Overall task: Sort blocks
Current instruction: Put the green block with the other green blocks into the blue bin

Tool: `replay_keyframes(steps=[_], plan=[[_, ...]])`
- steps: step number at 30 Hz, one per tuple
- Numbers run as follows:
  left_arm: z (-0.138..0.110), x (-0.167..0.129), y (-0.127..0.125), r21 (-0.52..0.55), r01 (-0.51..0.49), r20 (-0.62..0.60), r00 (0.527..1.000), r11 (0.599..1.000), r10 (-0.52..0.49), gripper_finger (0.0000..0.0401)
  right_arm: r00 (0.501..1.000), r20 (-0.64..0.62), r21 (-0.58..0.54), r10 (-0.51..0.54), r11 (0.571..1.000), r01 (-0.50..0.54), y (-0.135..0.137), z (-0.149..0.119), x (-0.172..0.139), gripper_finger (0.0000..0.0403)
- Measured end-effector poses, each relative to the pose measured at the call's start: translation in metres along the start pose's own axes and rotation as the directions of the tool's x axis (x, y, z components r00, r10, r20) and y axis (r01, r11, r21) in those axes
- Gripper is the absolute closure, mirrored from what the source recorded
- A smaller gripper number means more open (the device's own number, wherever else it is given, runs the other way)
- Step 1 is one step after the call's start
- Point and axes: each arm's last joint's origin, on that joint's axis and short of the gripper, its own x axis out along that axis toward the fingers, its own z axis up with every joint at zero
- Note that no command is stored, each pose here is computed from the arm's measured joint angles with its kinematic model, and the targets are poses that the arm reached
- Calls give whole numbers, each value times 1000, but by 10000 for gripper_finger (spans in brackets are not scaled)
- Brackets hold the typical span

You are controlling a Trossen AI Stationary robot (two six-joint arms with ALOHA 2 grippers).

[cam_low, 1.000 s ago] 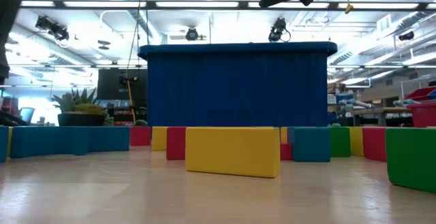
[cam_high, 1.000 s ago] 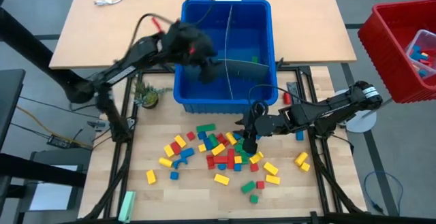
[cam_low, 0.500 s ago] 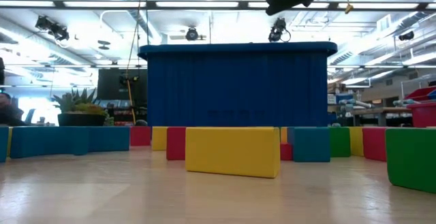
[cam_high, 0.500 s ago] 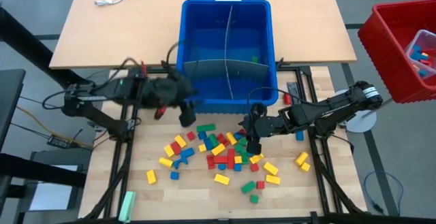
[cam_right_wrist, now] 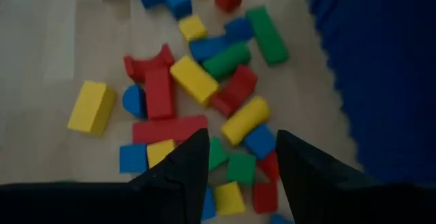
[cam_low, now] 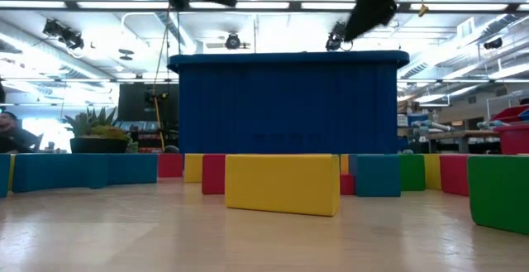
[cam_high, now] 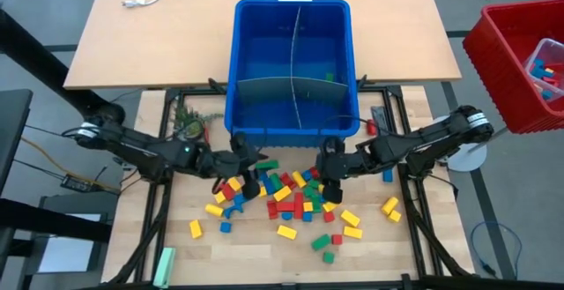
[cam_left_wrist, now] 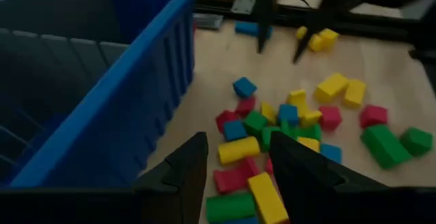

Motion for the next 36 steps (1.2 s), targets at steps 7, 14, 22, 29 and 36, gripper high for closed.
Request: replay_keyframes(steps=[7,14,22,29,36], plan=[[-14,10,-1,-47,19,95,995,999,-15,235,996,-73,103,52,994,-44,-4,-27,24,205],[-12,10,-1,-52,24,115,993,998,-18,235,996,-73,124,43,992,-34,-12,-54,48,162],[-12,10,-1,-52,27,114,993,998,-21,235,997,-64,144,35,989,-25,-27,-66,70,188],[-11,10,-2,-58,31,124,992,998,-23,235,989,-131,165,68,985,-46,-27,-70,101,211],[-11,10,-2,-63,33,131,991,997,-25,235,965,-238,137,112,987,-81,-28,-75,122,212]])
